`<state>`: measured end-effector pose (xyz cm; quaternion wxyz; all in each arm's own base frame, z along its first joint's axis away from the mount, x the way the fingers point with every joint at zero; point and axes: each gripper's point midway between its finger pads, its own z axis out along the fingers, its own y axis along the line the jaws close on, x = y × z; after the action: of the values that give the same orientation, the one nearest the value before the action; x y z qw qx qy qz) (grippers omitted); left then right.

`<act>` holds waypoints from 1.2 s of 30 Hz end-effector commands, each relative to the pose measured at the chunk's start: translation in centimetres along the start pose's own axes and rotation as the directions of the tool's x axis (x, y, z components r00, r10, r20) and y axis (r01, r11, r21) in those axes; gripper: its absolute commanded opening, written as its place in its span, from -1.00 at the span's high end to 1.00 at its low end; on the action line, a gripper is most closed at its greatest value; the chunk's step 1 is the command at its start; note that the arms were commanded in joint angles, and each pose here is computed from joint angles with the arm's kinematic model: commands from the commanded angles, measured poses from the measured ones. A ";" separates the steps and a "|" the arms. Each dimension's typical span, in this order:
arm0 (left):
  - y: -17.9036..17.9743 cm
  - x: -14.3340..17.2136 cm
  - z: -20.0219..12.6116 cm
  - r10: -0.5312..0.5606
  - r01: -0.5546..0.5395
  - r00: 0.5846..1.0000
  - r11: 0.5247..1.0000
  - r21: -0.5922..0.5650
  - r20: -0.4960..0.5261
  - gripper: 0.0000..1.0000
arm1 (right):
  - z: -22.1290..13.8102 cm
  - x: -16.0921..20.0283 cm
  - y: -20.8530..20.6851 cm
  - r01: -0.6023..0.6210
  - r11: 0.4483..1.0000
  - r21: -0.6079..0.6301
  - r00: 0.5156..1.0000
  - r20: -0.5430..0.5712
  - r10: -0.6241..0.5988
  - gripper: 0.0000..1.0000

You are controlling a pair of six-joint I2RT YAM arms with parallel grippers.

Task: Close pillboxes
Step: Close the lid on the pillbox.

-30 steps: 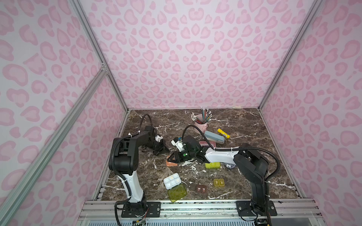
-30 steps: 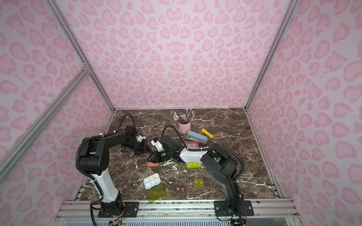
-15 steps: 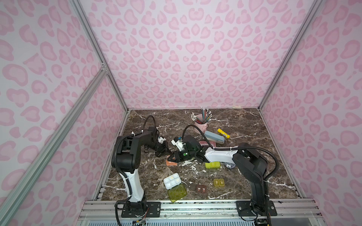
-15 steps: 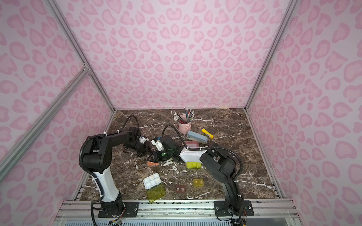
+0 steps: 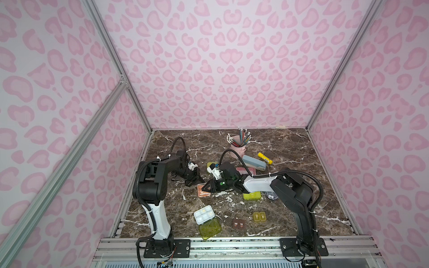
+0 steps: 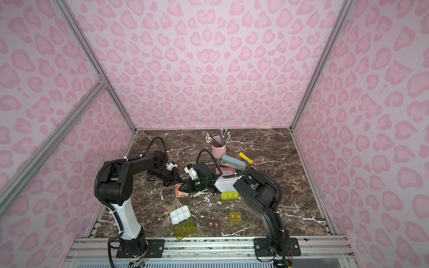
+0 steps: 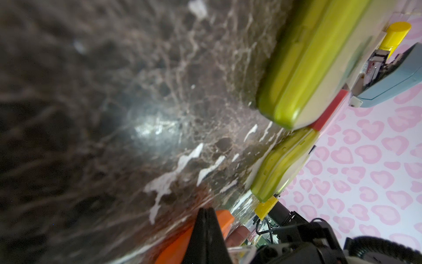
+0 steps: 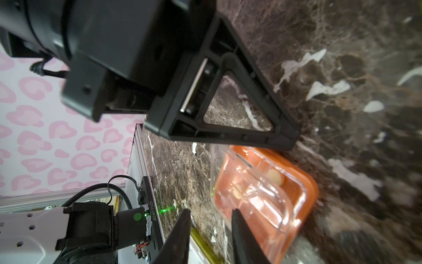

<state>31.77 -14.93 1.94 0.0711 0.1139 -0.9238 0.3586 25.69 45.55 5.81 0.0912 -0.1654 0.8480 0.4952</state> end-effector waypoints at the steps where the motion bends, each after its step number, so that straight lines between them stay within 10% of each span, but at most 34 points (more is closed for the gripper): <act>1: -0.3 0.1 -0.1 0.009 -0.009 1.000 1.000 0.008 -0.007 0.94 | 0.2 -0.1 0.1 0.001 1.000 -0.030 1.000 0.015 0.000 0.35; 9: -0.1 -0.7 -1.6 0.030 -0.027 0.998 0.998 -0.059 0.054 0.94 | -0.2 -0.3 0.5 0.008 1.000 -0.029 1.000 0.023 -0.007 0.35; 24: -3.8 2.0 -10.3 0.116 -0.113 0.943 0.993 -0.027 0.312 -0.22 | -3.5 -0.3 0.9 0.100 0.989 0.105 0.994 0.024 -0.103 0.01; 36: -1.1 5.8 -7.8 0.033 -0.035 0.971 0.999 0.002 0.237 -0.30 | -3.1 1.0 -0.8 0.040 0.996 0.074 0.999 -0.006 -0.040 -0.09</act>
<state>27.27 -11.21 10.16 -0.0580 0.1358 -0.9285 0.3407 25.20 42.07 6.55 0.1106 -0.1840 0.8687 0.4465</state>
